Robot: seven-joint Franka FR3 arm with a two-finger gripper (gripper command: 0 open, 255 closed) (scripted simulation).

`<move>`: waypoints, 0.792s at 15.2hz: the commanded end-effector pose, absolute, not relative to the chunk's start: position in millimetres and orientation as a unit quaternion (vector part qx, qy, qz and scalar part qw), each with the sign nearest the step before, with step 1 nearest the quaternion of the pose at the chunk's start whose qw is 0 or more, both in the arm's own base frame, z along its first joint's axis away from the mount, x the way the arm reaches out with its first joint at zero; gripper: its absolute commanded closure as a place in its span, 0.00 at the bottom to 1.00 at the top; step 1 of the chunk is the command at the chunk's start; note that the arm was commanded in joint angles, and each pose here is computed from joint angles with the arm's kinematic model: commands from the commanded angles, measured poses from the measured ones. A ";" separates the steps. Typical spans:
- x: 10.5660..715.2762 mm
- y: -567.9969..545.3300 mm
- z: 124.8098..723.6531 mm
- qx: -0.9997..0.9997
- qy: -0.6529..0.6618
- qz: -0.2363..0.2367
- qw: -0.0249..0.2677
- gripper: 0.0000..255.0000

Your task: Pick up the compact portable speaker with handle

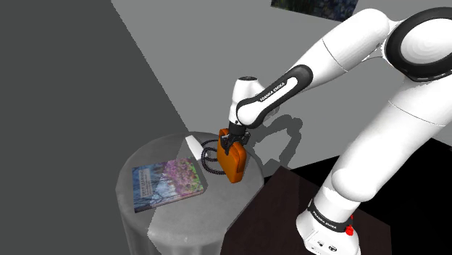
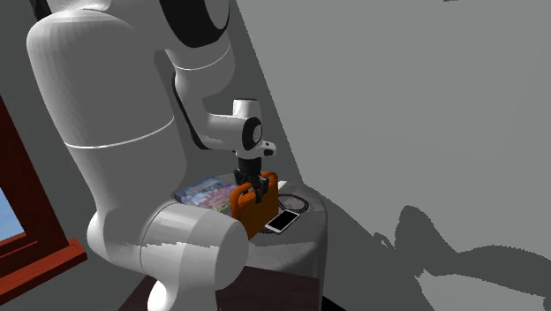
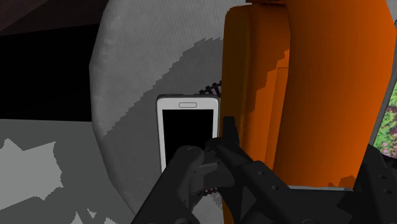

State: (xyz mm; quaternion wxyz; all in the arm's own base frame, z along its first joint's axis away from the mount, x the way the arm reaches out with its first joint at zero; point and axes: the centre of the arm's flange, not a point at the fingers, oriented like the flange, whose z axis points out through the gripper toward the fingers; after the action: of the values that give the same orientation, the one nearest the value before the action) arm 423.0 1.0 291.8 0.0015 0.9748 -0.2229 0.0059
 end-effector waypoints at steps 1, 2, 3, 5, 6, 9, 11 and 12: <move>422.7 1.2 290.9 0.975 -0.223 0.005 0.002 1.00; 422.7 1.3 290.7 0.975 -0.223 0.005 0.002 1.00; 423.4 1.4 291.8 0.975 -0.223 0.005 0.002 1.00; 423.4 1.4 302.4 0.975 -0.223 0.005 0.002 1.00; 423.4 1.4 307.7 0.975 -0.223 0.005 0.002 1.00; 423.4 1.4 323.5 0.975 -0.223 0.005 0.002 1.00; 423.4 1.4 334.1 0.975 -0.223 0.005 0.002 1.00; 423.4 1.4 339.3 0.975 -0.223 0.005 0.002 1.00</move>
State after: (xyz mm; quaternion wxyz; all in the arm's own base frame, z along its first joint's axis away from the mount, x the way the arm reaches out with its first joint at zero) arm 422.6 2.2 333.2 0.0019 0.9749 -0.2226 0.0042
